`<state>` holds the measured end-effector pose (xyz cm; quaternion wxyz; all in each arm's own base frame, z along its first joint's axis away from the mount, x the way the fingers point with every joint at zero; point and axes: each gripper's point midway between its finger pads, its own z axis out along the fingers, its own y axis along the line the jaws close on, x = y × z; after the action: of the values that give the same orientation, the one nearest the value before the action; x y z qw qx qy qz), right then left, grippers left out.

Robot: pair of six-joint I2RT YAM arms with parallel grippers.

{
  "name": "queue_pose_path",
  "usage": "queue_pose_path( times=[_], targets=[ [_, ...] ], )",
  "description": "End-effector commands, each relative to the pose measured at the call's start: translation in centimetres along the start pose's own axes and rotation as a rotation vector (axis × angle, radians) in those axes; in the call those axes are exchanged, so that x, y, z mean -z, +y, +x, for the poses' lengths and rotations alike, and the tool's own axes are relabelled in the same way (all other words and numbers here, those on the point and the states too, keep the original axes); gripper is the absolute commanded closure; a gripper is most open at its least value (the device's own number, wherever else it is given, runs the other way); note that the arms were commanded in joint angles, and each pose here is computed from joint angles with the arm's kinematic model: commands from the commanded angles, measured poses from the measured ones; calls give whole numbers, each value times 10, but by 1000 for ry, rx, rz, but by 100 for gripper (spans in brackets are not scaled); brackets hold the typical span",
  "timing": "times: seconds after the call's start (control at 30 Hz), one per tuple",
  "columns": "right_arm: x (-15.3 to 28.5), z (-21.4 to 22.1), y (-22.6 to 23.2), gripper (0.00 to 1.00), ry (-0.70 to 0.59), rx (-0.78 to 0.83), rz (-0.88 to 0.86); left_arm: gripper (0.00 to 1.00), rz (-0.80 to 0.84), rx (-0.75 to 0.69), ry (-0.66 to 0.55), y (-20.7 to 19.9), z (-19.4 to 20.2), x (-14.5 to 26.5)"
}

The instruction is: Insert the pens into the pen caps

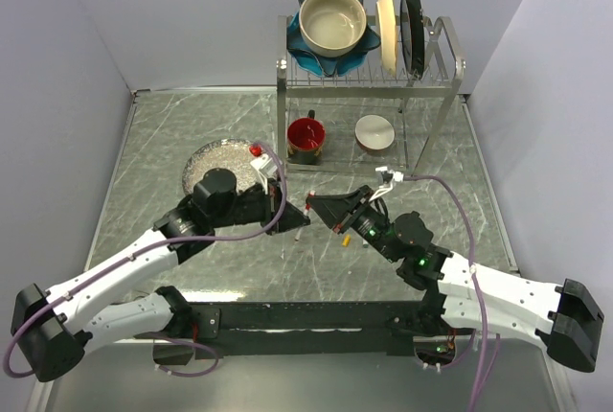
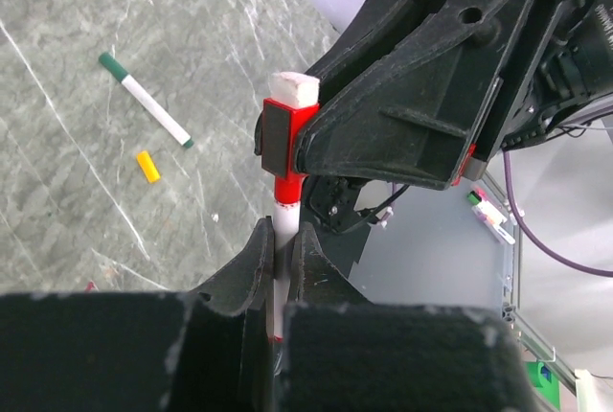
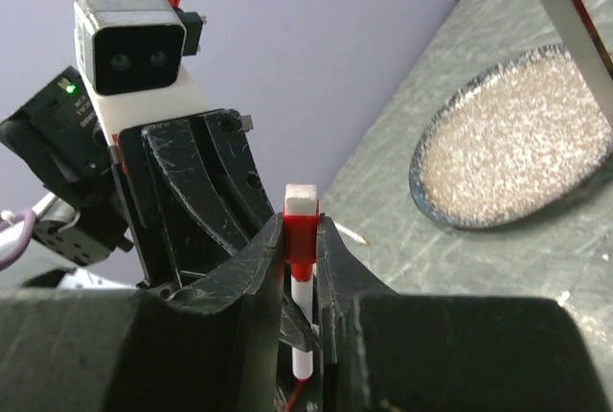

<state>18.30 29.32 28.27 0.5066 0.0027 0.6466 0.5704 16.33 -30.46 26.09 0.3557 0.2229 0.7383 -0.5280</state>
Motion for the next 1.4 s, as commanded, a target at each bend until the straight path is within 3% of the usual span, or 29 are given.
queue_pose_path(
  times=[0.0, 0.3, 0.47, 0.6, 0.77, 1.0, 1.17, 1.37],
  targets=[
    [36, 93, 26, 100, 416, -79, -141, 99, -26, -201, -518, -28, -156, 24],
    [39, 118, 19, 100, 478, -133, -91, 99, -113, -194, -530, -2, -169, 28],
    [44, 127, 38, 100, 515, -151, -164, 99, -126, -212, -534, 4, -178, 33],
    [53, 123, 65, 100, 492, -131, -299, 99, -38, -170, -539, 0, -170, 36],
    [60, 118, 81, 100, 471, -121, -392, 99, 137, -215, -571, -35, -169, 57],
    [50, 136, 99, 100, 508, -55, -429, 99, 204, -188, -554, -43, -154, 60],
    [37, 123, 99, 100, 454, -15, -372, 99, 205, -208, -529, -50, -149, 64],
    [16, 72, 97, 100, 292, 27, -220, 99, 244, -202, -442, -54, -123, 66]
  ],
)
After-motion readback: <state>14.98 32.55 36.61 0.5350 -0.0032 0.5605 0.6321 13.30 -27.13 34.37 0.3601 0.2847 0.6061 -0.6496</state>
